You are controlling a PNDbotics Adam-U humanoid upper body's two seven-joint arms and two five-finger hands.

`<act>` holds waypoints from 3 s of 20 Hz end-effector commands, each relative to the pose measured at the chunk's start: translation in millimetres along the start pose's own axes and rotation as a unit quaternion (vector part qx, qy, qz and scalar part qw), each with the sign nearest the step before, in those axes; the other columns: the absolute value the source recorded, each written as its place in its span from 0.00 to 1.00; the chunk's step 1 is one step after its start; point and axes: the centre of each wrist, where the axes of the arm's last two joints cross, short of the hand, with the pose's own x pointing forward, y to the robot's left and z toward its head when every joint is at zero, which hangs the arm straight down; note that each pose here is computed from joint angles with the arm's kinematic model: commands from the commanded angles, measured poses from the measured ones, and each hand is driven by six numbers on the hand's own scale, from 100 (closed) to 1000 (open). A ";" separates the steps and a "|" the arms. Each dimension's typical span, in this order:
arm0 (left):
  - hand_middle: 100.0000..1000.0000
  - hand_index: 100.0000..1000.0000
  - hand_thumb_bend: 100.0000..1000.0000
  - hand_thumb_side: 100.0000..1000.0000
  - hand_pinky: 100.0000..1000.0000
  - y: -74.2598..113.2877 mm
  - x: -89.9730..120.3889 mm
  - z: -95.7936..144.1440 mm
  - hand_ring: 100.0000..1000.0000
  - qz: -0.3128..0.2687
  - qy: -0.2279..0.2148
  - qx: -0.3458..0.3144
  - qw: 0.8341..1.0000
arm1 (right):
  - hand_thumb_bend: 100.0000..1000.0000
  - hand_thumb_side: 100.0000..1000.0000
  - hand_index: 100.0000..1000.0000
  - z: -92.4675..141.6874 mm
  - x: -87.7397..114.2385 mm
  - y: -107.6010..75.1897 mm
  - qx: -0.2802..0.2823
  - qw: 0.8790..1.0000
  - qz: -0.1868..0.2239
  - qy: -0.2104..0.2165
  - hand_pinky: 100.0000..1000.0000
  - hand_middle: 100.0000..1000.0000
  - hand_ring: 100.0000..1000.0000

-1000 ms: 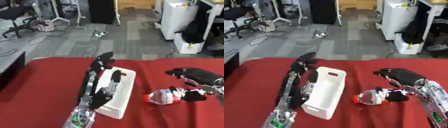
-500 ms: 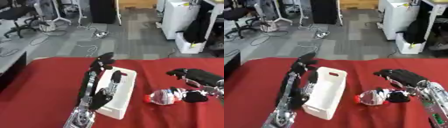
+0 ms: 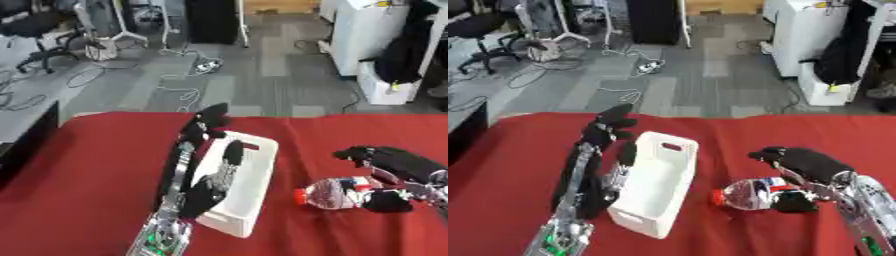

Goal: Pick up objects on the table and place them in the box.

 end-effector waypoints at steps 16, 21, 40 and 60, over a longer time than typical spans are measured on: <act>0.80 0.87 0.19 0.75 0.64 -1.8 8.3 -6.3 0.75 0.015 -0.015 0.001 1.000 | 0.06 0.63 1.00 -7.1 -11.0 -6.7 0.028 0.998 0.042 -0.026 0.61 0.88 0.75; 0.80 0.87 0.19 0.75 0.64 -3.0 8.9 -6.0 0.75 0.018 -0.016 -0.003 1.000 | 0.06 0.64 1.00 -4.5 -19.4 -17.4 0.037 0.997 0.065 -0.031 0.62 0.89 0.76; 0.80 0.87 0.19 0.75 0.64 -4.1 10.0 -5.6 0.75 0.022 -0.015 -0.009 1.000 | 0.22 0.51 1.00 0.5 -35.4 -23.9 0.079 0.995 0.039 -0.047 1.00 1.00 1.00; 0.80 0.87 0.19 0.75 0.64 -3.8 9.1 -4.9 0.75 0.020 -0.013 -0.007 1.000 | 0.19 0.48 0.99 3.1 -32.6 -33.3 0.014 0.999 0.023 -0.025 0.60 0.82 0.69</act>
